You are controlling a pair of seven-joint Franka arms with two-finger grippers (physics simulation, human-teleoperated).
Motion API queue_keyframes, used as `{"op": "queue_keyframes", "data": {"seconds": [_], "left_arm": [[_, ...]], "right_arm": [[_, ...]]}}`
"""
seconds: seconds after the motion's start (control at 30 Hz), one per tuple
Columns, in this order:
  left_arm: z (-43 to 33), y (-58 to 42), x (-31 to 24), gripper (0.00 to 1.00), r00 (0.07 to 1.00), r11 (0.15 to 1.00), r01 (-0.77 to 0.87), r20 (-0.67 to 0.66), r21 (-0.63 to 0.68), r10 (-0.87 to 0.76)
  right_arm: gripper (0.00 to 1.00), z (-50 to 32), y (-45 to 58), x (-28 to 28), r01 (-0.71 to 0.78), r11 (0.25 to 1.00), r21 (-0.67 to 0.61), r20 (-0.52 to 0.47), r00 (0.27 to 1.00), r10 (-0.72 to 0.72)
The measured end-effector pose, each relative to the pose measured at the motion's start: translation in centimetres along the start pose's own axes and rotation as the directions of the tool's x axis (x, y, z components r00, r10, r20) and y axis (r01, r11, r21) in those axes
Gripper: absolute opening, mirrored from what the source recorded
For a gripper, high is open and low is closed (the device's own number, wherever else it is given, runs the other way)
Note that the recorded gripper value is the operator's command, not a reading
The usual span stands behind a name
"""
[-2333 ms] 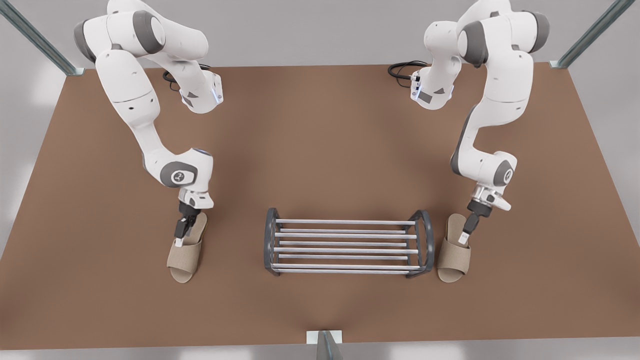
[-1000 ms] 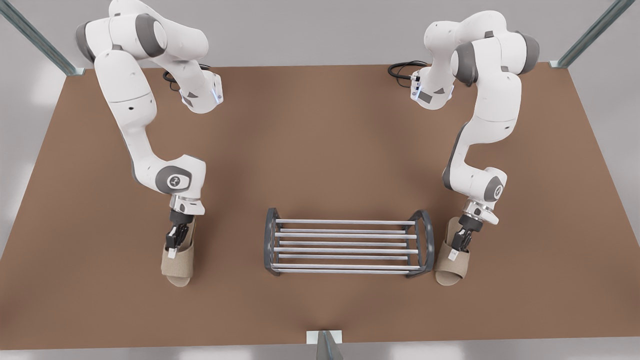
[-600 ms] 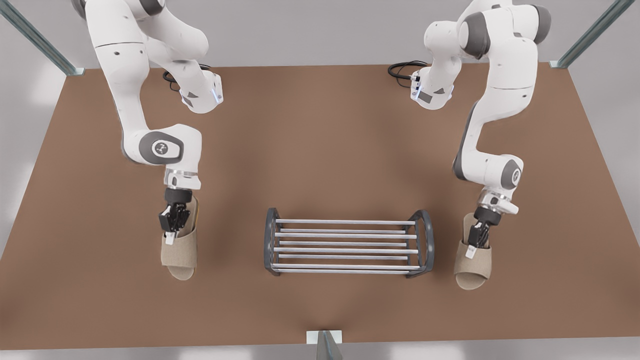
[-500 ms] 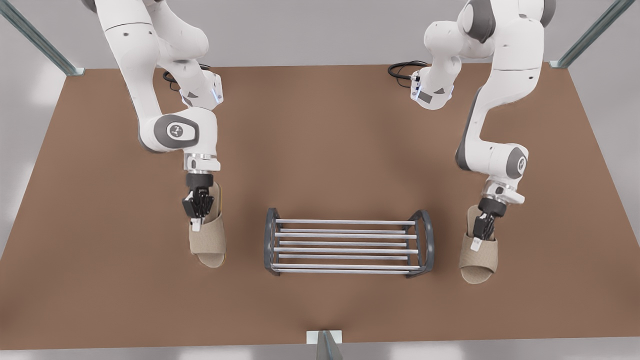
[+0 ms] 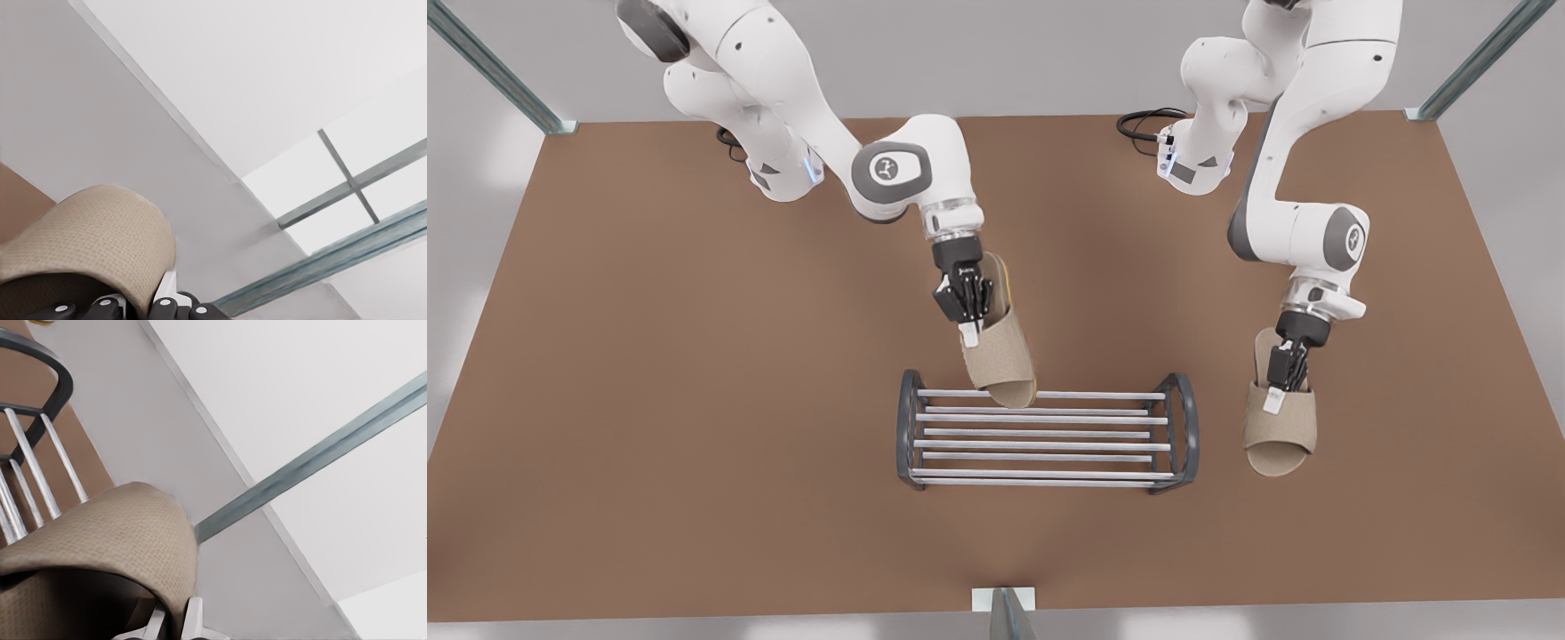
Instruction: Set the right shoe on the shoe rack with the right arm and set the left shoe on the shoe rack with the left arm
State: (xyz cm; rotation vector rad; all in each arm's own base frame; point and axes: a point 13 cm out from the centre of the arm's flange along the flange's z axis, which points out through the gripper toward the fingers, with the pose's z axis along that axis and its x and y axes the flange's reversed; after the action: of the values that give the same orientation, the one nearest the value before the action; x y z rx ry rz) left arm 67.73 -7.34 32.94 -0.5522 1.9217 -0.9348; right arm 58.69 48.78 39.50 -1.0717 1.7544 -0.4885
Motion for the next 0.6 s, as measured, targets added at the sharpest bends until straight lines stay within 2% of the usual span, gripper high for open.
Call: {"op": "queue_keyframes", "data": {"seconds": [0.1,0.2,0.4,0.6], "left_arm": [[-0.2,0.4,-0.1,0.21,1.0,1.0,0.016,0.003,-0.022,-0.016],[-0.6,-0.4,-0.8,0.21,0.999,0.999,0.03,0.015,-0.02,-0.03],[-0.8,-9.2,-1.1,0.21,0.999,0.999,0.031,0.026,0.03,-0.032],[-0.4,-16.4,2.7,0.21,0.998,0.998,0.064,-0.006,0.0,-0.064]], "right_arm": [[0.21,5.2,-1.5,2.0,-0.024,0.998,0.05,-0.089,0.996,0.029],[0.21,7.3,-0.6,1.7,-0.01,0.997,0.079,-0.129,0.991,0.02],[0.21,10.2,3.2,2.9,0.056,0.993,0.103,-0.215,0.976,-0.033],[0.21,12.2,4.3,4.8,0.11,0.986,0.123,-0.277,0.958,-0.073]]}}
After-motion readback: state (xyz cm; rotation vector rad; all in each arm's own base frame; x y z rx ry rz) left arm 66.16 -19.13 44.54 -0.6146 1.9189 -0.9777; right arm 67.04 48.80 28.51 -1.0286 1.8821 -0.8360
